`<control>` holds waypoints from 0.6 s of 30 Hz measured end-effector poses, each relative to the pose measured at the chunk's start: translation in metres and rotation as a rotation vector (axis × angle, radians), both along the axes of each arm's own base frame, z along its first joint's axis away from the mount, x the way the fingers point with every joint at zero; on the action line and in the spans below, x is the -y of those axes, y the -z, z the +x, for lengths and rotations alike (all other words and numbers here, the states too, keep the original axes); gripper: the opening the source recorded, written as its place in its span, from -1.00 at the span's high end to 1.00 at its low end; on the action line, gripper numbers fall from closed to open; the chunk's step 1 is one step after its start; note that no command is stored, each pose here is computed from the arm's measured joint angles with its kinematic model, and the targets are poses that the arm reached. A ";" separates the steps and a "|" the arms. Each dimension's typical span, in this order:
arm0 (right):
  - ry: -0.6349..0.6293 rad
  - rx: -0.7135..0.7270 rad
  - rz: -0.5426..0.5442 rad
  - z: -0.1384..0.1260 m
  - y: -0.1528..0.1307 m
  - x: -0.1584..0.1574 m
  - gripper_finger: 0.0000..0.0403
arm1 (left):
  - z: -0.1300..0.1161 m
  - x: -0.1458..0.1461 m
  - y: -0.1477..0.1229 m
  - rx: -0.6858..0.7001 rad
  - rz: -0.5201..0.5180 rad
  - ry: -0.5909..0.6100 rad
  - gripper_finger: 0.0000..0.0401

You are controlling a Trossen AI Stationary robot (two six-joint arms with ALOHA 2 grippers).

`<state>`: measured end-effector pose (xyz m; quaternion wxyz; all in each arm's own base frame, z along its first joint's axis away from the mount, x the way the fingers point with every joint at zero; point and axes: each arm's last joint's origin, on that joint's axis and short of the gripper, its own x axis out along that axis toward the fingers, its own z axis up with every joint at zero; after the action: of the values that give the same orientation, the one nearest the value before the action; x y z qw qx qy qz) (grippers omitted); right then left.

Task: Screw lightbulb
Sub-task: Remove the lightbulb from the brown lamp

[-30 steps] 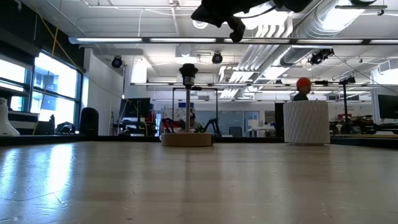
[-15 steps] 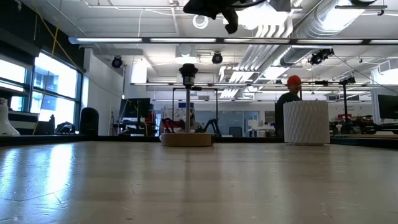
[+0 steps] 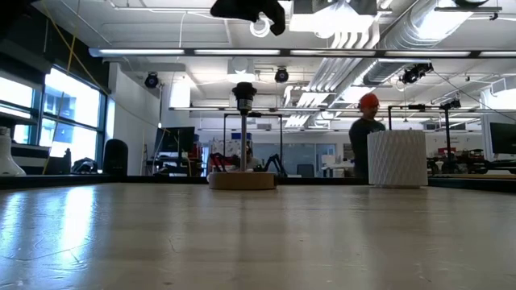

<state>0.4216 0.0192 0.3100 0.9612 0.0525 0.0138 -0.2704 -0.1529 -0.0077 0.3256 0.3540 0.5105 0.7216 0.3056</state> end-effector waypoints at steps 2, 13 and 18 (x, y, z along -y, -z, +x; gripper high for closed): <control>0.000 -0.005 -0.004 0.000 0.000 0.000 1.00 | 0.000 0.003 -0.008 -0.076 0.029 -0.011 -0.21; -0.004 -0.034 -0.006 0.000 0.003 0.000 1.00 | -0.002 0.006 -0.060 -0.341 -0.015 -0.022 -0.21; -0.062 -0.054 -0.001 0.000 0.005 -0.002 1.00 | 0.006 0.008 -0.070 -0.185 -0.084 -0.083 -0.21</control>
<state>0.4219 0.0207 0.3054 0.9684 0.0442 0.0411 -0.2418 -0.1464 -0.0154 0.3953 0.2940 0.4908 0.7838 0.2414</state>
